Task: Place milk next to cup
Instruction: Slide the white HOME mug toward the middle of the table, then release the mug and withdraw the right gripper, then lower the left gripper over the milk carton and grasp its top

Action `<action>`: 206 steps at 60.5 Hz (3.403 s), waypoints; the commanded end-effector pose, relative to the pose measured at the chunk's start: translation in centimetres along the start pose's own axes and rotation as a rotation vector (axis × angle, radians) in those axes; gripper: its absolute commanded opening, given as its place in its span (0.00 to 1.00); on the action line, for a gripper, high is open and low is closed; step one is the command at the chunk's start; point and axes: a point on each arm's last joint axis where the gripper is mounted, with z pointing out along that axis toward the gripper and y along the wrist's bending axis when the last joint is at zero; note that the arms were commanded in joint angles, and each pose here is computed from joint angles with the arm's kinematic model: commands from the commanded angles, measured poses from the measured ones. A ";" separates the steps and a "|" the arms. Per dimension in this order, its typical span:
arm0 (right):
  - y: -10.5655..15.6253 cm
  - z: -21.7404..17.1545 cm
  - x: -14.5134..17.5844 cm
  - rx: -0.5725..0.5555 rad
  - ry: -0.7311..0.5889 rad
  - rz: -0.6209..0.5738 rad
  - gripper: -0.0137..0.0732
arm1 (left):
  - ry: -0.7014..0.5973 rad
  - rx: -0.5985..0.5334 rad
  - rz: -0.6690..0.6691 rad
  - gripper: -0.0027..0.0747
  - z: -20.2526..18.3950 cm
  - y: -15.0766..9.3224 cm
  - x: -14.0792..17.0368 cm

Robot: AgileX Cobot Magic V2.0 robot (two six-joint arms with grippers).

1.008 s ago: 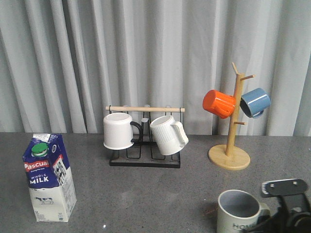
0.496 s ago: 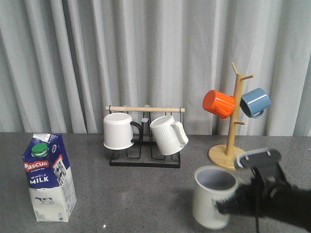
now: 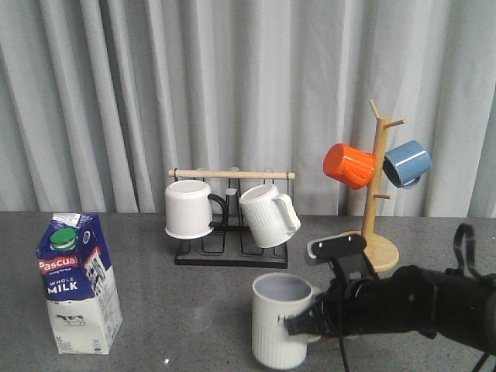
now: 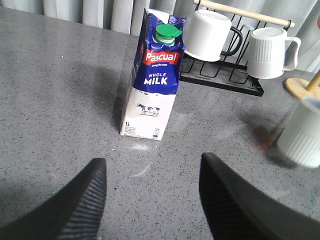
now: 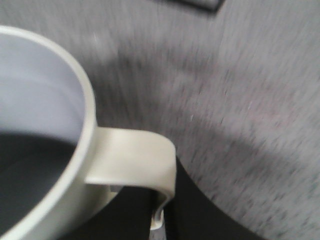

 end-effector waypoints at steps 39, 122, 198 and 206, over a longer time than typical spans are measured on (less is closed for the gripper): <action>1.2 -5.0 -1.6 -0.073 0.046 -0.032 0.58 | -0.076 0.026 -0.005 0.56 -0.2 -0.4 -1.4; 3.1 -23.3 18.5 -0.101 -0.222 -0.150 0.15 | 0.201 0.037 0.098 0.83 0.7 -2.7 -7.8; 3.2 -23.2 18.6 -0.118 -0.210 -0.126 0.15 | 0.437 0.050 0.166 0.73 14.2 -5.6 -18.9; 3.2 -23.2 18.6 -0.118 -0.210 -0.126 0.15 | 0.473 0.050 0.156 0.73 16.6 -5.5 -18.3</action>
